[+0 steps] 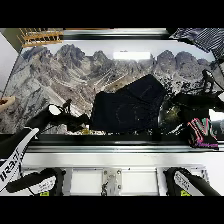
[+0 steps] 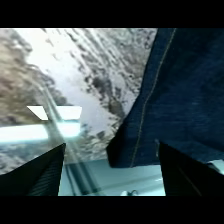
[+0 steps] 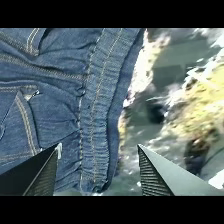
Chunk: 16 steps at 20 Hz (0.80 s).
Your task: Fold the clothes and pants, and hang the long-sleeved shirts on hangers.
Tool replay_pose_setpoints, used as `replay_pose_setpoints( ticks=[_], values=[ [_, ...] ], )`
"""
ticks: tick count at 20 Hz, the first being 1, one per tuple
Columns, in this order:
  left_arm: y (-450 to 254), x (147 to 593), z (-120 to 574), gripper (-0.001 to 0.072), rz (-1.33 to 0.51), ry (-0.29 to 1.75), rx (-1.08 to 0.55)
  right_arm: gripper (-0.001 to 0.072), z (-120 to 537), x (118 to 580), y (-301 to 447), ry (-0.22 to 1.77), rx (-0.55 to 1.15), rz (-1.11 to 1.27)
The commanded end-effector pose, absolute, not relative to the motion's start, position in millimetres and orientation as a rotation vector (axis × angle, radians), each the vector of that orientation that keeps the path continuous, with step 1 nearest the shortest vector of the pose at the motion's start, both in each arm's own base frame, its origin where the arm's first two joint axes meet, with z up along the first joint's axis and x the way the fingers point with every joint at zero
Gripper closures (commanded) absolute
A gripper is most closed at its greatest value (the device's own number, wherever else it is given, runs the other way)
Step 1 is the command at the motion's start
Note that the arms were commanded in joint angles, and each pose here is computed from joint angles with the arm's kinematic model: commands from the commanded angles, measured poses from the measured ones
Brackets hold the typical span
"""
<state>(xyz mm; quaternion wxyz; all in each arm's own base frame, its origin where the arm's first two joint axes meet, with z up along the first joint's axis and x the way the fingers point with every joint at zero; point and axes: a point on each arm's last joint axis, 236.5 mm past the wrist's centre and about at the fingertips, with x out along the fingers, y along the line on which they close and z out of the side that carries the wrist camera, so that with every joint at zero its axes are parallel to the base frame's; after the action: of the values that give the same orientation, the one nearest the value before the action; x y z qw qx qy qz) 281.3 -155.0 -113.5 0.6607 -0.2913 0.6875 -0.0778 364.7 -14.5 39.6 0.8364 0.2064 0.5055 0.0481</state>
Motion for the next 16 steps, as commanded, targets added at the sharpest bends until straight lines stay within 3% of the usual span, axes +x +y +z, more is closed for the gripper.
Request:
replay_pose_setpoints(
  ticks=[1, 4, 5, 6, 11, 16],
  values=[
    [-181, 285, -119, 0.0104, -0.198, 1.544, -0.716, 0.0195, 36, 359, -9, 1.081, 0.459, 0.112],
    [-202, 290, -121, 0.0122, -0.254, 1.561, -0.640, 0.0195, 31, 353, -7, 1.109, 0.462, 0.118],
    [-206, 291, -122, 0.0443, -0.267, 1.571, -0.620, 0.0195, 26, 348, -7, 1.127, 0.469, 0.117],
    [-208, 292, -122, 0.0693, -0.278, 1.577, -0.600, 0.0195, 17, 341, -6, 1.157, 0.485, 0.109],
    [-210, 300, -102, 0.0700, -0.319, 1.515, -0.584, 0.0188, -54, 286, 16, 1.347, 0.688, 0.018],
    [-204, 287, -110, 0.0699, -0.299, 1.531, -0.586, 0.0189, -99, 277, 41, 1.311, 0.918, -0.051]
  ],
)
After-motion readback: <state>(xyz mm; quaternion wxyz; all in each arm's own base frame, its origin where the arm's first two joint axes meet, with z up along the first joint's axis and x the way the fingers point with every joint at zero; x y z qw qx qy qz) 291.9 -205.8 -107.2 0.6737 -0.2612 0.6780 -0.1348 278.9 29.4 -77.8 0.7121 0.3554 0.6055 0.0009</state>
